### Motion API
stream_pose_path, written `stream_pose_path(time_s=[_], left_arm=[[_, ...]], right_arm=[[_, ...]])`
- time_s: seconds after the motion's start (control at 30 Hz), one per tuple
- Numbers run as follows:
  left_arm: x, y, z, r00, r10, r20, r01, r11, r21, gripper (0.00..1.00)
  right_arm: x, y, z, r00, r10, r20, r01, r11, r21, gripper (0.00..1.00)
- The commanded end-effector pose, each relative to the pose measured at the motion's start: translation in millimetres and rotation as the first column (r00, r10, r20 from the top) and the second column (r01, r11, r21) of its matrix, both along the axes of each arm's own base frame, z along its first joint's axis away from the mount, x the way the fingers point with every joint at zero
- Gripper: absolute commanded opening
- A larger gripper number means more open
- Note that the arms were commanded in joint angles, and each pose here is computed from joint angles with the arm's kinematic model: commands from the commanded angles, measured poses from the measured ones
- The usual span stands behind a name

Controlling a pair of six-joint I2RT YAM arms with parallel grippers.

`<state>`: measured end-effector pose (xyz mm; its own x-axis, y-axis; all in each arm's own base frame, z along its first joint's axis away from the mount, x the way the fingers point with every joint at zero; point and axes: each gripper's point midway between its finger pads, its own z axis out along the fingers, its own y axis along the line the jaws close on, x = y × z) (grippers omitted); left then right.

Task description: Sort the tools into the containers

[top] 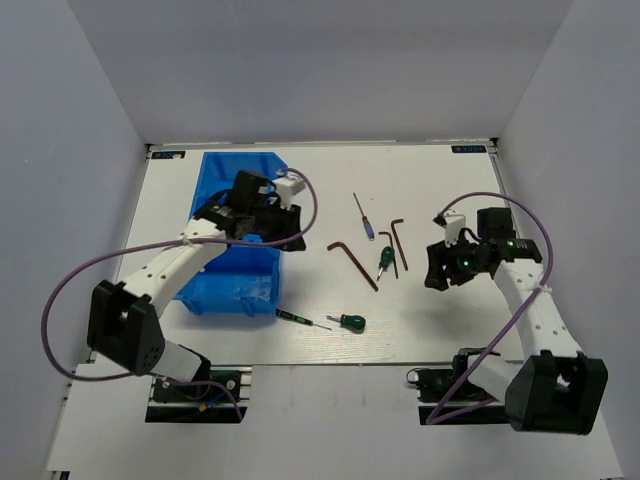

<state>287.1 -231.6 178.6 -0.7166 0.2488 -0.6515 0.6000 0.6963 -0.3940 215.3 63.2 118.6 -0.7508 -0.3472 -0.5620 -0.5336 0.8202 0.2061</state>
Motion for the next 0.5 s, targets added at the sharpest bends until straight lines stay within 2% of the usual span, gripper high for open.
stream_pose_path(time_s=[0.0,0.07,0.1,0.17,0.2,0.23,0.27,0.33,0.37,0.47], left_arm=[[-5,-17,7,0.997,-0.051,0.056,0.048,0.997,0.058,0.46],[-9,-13,0,0.998,-0.031,0.057,0.026,0.996,0.089,0.49],[-15,-14,-4,0.998,-0.030,0.059,0.026,0.997,0.078,0.52],[-22,-8,18,0.992,0.006,0.126,-0.009,1.000,0.023,0.59],[-26,-2,18,0.989,0.018,0.145,-0.022,0.999,0.024,0.59],[-31,-2,26,0.986,0.030,0.166,-0.031,1.000,0.004,0.62],[-35,0,33,0.983,0.039,0.180,-0.036,0.999,-0.015,0.63],[-43,11,45,0.975,0.071,0.210,-0.066,0.997,-0.029,0.63],[-45,13,47,0.974,0.085,0.208,-0.080,0.996,-0.032,0.63],[-56,18,50,0.976,0.095,0.198,-0.090,0.995,-0.035,0.63]], right_arm=[[26,28,14,0.995,0.083,0.054,-0.086,0.995,0.055,0.69],[39,44,23,0.988,0.138,0.065,-0.140,0.989,0.041,0.71],[44,50,17,0.991,0.133,0.023,-0.134,0.990,0.046,0.71],[64,71,23,0.984,0.176,0.033,-0.177,0.984,0.023,0.69],[71,84,32,0.979,0.196,0.054,-0.198,0.980,0.024,0.65],[79,89,18,0.979,0.204,0.024,-0.204,0.979,-0.002,0.65],[86,107,30,0.967,0.248,0.064,-0.247,0.969,-0.023,0.63],[97,118,12,0.962,0.270,0.025,-0.268,0.961,-0.062,0.61],[107,133,22,0.958,0.281,0.062,-0.276,0.958,-0.078,0.61],[122,151,4,0.959,0.284,0.025,-0.280,0.954,-0.105,0.60]])
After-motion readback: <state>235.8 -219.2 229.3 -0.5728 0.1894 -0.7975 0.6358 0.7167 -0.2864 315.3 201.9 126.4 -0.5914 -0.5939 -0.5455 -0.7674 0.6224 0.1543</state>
